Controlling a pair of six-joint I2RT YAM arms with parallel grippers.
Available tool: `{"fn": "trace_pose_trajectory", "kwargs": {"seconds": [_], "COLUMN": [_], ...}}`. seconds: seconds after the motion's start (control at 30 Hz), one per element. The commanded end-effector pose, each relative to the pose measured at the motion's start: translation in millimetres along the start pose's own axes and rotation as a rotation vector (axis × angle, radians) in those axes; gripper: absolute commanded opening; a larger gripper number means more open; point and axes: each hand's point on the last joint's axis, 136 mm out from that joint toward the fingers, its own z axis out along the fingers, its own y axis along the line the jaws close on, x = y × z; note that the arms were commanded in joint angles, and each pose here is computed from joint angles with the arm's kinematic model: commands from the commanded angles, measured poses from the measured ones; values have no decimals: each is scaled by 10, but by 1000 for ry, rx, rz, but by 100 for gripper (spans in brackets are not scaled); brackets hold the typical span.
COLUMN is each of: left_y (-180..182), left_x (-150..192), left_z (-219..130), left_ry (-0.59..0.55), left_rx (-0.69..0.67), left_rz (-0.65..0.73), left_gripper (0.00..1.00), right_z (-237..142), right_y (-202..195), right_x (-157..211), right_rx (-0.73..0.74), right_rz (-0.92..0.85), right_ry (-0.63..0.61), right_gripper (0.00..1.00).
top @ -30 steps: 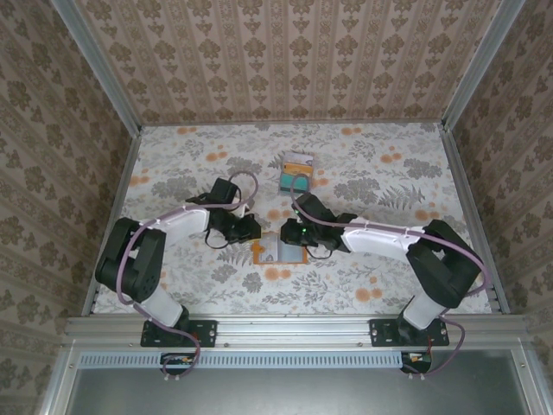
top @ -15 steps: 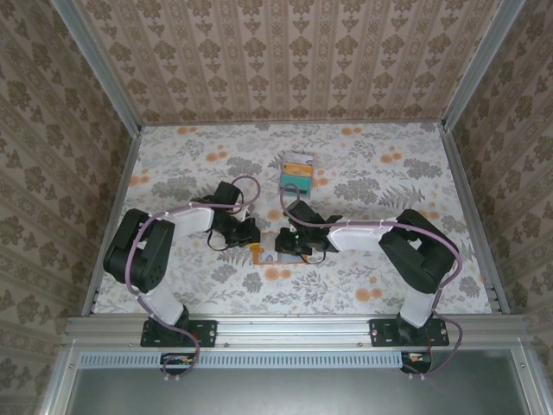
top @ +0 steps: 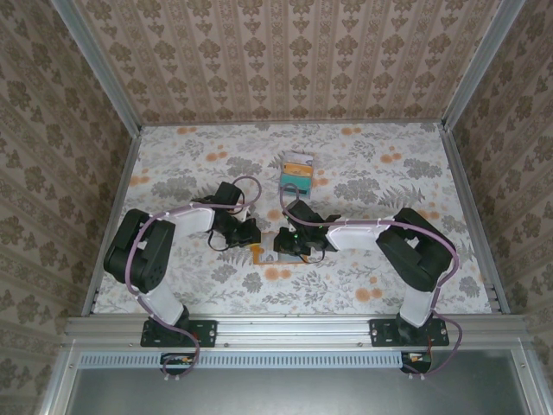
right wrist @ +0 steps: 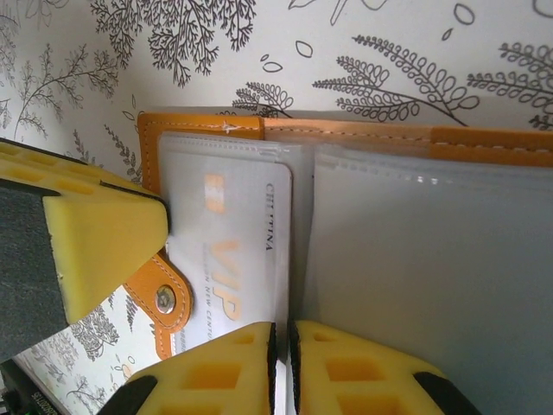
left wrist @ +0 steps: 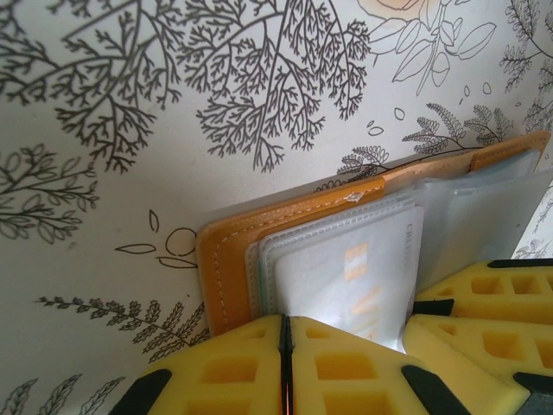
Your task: Take the credit cards out of the card holder
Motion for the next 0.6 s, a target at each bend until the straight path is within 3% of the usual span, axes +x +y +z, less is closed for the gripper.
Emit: {"fn": "trace_pose_trajectory", "kwargs": {"seconds": [0.0,0.1,0.27,0.57], "left_y": [64,53,43,118], "left_x": [110,112,115,90], "left_z": [79,79,70,61], "left_ry": [40,38,37,33], "left_rx": [-33,-31,-31,-60], "left_rz": [-23,-21,-16,-10], "left_gripper": [10,10,10,8], "right_z": [79,85,65,-105], "right_y": [35,35,13,-282], "right_x": [23,28,30,11], "right_rx": [-22,-27,-24,48], "right_rz": [20,23,30,95], "right_ry": [24,25,18,-38], "right_gripper": [17,16,0,0]}}
